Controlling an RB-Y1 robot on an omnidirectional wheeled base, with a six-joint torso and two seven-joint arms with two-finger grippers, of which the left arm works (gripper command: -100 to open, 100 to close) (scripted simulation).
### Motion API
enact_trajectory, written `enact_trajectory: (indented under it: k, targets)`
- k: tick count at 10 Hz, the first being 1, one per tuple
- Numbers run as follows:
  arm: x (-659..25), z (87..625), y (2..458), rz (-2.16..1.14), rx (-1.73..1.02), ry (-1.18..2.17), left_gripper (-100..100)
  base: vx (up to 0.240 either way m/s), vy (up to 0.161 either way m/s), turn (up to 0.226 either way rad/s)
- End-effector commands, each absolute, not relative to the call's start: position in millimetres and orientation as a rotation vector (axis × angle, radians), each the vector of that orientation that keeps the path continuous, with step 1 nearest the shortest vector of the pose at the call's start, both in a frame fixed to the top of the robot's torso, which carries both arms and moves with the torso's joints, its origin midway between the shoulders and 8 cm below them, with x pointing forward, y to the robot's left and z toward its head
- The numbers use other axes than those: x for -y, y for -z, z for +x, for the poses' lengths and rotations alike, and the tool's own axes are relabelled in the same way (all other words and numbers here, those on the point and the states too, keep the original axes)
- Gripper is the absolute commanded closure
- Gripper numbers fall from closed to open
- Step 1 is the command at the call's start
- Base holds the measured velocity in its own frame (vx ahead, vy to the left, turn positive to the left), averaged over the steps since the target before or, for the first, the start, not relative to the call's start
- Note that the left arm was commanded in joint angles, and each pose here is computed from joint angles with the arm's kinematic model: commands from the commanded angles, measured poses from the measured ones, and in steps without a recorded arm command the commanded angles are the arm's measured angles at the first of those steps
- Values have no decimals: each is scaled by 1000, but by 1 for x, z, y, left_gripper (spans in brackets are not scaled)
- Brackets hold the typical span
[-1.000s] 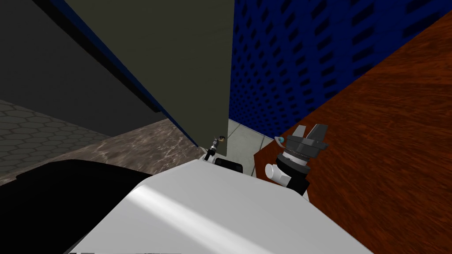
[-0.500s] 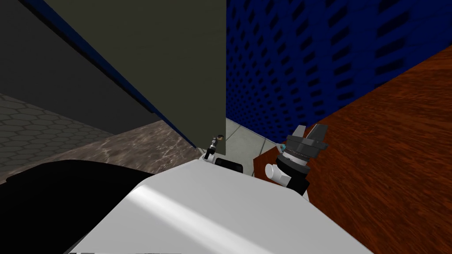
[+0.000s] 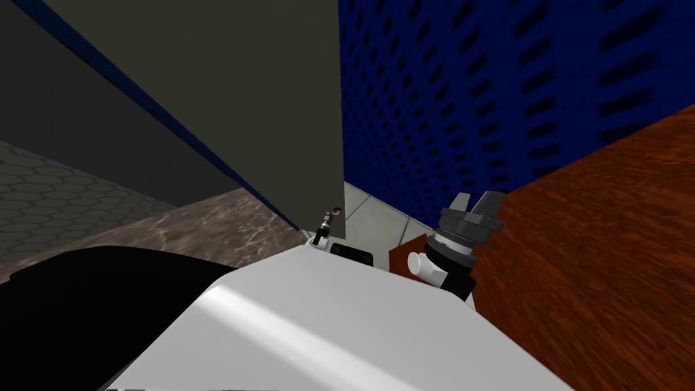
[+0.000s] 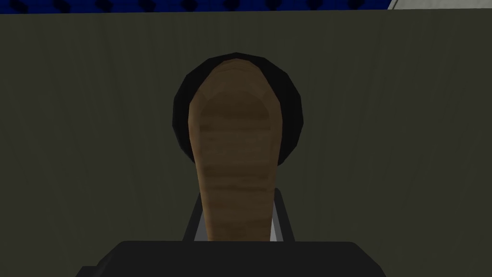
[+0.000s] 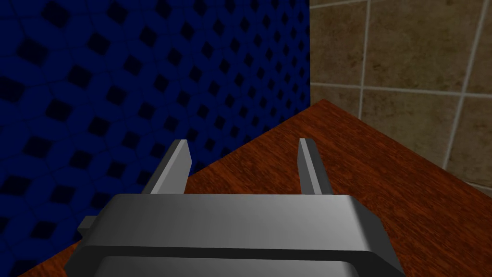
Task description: Push the door open
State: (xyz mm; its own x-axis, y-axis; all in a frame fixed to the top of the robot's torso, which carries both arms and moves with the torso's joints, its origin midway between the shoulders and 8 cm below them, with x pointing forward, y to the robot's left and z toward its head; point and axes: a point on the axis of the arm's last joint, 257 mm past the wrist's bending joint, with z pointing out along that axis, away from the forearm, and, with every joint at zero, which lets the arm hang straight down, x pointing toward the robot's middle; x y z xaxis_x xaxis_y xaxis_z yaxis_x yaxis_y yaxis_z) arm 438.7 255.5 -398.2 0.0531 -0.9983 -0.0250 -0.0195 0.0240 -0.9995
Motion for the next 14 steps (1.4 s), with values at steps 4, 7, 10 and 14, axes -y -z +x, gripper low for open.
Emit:
enact_trajectory:
  k: [4,7,10,14]
  targets:
    - [-295,441,389,-1218,-1151,1087,100,201,-39,49]
    - [-315,440,387,-1228,-1123,1051,100,191,-61,71]
    - [-334,438,385,-1243,-1089,1017,100,195,-44,80]
    - [-353,434,385,-1272,-1040,980,100,197,-61,74]
